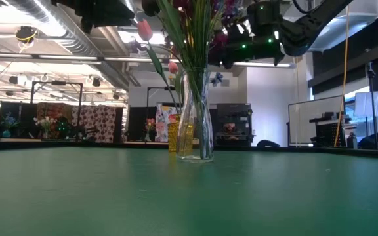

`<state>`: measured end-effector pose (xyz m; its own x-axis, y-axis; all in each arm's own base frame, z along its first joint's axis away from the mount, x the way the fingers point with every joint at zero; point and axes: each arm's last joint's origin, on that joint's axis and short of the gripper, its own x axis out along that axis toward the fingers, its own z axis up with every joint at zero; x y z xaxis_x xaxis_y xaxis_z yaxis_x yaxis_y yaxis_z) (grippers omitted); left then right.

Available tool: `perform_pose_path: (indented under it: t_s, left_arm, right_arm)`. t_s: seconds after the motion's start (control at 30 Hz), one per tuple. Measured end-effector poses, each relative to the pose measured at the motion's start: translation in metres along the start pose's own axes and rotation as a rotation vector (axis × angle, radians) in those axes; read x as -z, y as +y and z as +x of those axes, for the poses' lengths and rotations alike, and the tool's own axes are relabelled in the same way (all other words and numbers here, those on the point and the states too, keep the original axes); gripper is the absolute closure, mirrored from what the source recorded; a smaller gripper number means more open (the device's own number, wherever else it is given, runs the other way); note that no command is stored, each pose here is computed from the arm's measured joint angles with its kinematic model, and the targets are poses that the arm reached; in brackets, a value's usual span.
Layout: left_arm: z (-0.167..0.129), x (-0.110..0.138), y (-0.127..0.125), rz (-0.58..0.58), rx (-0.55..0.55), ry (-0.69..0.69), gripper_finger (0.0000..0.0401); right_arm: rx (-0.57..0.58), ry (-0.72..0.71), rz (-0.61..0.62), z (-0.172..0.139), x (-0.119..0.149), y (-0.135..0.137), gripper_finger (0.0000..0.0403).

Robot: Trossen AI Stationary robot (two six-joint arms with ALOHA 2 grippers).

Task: Sort flowers into vase by color
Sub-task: Put the blue flowers into the yellow vase

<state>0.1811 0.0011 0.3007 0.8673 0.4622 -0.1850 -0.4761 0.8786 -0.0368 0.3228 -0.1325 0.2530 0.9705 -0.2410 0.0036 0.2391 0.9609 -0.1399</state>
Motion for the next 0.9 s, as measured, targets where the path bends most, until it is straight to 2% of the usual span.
perform_pose_path:
  t_s: [0.17, 0.57, 0.9]
  left_arm:
    - [0.002, 0.003, 0.001, -0.027, -0.005, -0.011, 0.0273]
    - [0.003, 0.002, 0.002, -0.010, -0.011, -0.017, 0.0273]
    - [0.003, 0.002, 0.002, -0.014, -0.010, -0.017, 0.0273]
  right_arm:
    - [-0.006, 0.028, 0.000, 0.003, 0.007, 0.001, 0.0382]
    - [-0.018, 0.111, 0.011, 0.015, 0.038, 0.003, 0.0381]
    - [-0.024, 0.149, 0.017, 0.018, 0.051, 0.005, 0.0381]
